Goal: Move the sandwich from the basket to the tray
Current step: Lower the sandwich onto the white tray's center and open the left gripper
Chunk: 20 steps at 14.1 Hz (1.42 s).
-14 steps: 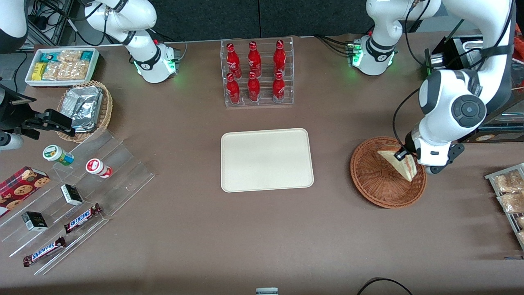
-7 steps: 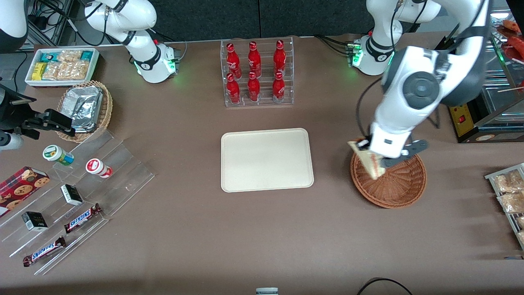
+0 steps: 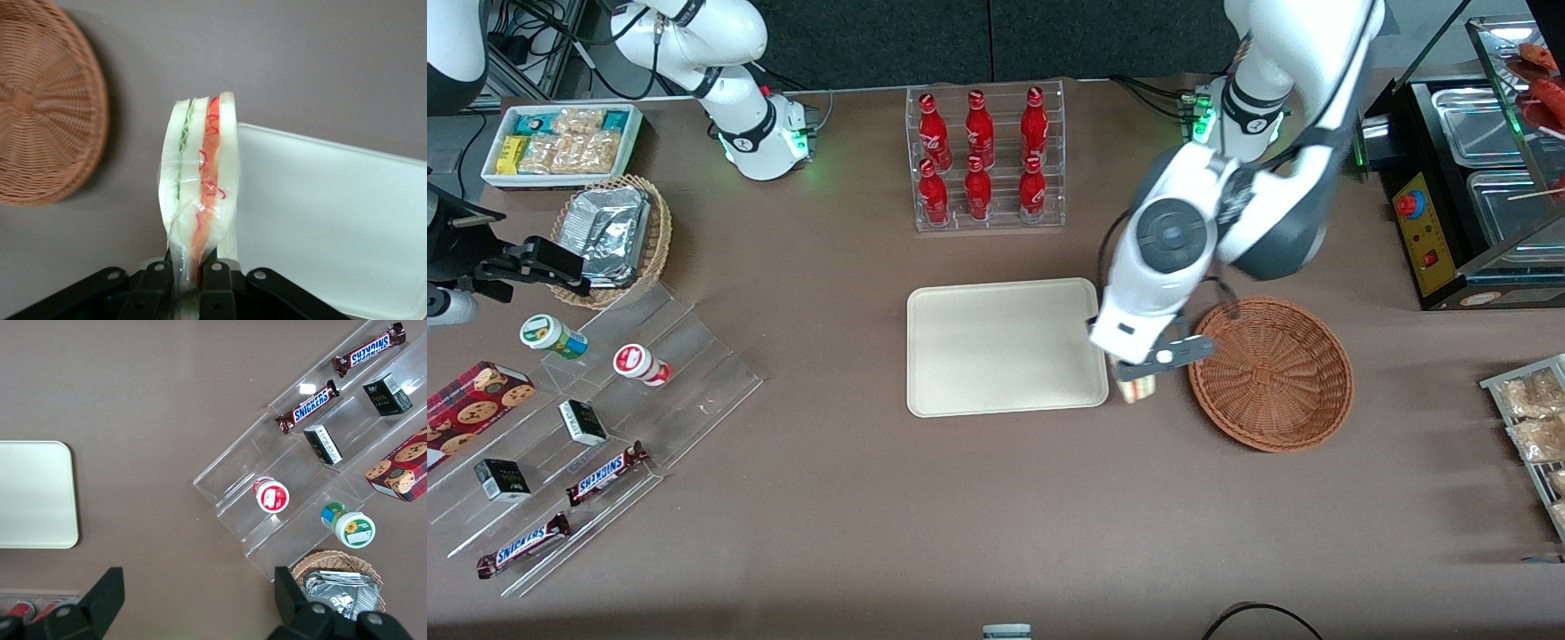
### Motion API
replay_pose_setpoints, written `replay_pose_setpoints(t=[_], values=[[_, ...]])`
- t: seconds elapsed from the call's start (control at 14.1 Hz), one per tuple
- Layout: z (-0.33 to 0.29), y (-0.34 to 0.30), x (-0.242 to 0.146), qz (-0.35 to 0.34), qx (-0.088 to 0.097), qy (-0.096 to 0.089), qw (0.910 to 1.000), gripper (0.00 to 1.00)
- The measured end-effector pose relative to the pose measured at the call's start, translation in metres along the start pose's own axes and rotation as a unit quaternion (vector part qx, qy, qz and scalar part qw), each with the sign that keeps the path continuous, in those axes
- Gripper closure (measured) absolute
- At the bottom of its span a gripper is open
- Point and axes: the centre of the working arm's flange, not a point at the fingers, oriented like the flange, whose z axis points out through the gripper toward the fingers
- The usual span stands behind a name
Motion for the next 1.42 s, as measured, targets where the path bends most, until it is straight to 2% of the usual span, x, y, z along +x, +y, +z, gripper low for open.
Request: replay_pose_setpoints(t=[0.43, 0.71, 1.42], values=[[0.076, 0.079, -0.035, 0.044, -0.001, 0.006, 0.999, 0.86], [0.097, 0.106, -0.055, 0.065, -0.01, 0.016, 0.9977, 0.86], [0.13, 0.147, -0.098, 0.089, 0.0, 0.012, 0.996, 0.86]])
